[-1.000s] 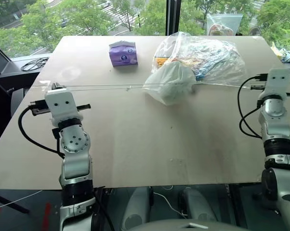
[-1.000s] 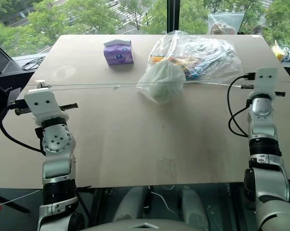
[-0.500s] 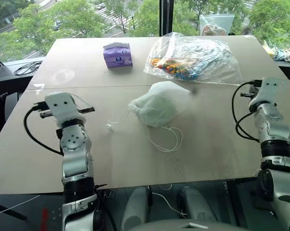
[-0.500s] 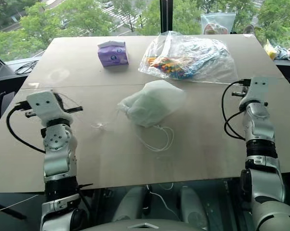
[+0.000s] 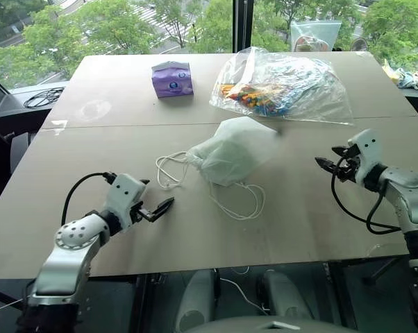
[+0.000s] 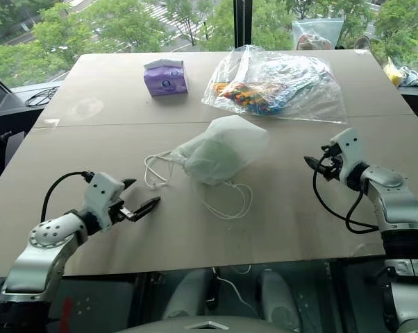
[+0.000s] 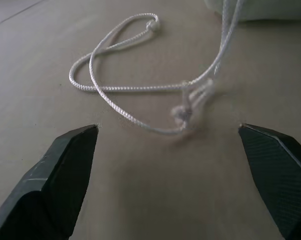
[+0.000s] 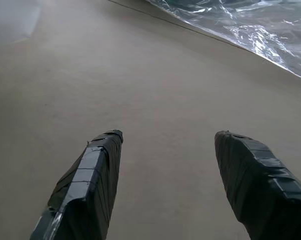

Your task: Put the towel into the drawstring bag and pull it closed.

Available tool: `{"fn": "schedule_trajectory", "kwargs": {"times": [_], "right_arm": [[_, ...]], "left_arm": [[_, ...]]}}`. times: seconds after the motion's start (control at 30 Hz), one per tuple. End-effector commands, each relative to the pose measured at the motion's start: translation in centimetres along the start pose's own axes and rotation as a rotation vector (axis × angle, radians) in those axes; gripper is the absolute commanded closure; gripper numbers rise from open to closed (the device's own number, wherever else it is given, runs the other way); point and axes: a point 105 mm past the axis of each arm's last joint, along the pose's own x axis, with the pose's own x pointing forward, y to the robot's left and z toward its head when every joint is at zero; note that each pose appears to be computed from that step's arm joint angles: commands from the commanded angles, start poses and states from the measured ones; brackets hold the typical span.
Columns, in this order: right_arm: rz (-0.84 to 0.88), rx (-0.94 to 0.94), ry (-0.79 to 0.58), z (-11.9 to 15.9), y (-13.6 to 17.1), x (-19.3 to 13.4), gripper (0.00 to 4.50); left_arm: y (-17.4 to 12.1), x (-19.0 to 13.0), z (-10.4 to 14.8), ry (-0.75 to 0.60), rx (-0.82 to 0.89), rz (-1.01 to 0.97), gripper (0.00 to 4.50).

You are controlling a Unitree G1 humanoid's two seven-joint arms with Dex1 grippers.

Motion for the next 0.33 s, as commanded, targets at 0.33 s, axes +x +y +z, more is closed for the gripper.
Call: {"fn": "schedule_trajectory", "kwargs": {"times": [0.33], "right_arm": [[0.273, -0.094, -0.064, -2.3, 3.0, -4.7, 1.26]], "left_arm": [[-1.5, -3.1, 2.1, -0.099, -0.076, -0.057, 0.02]]}}
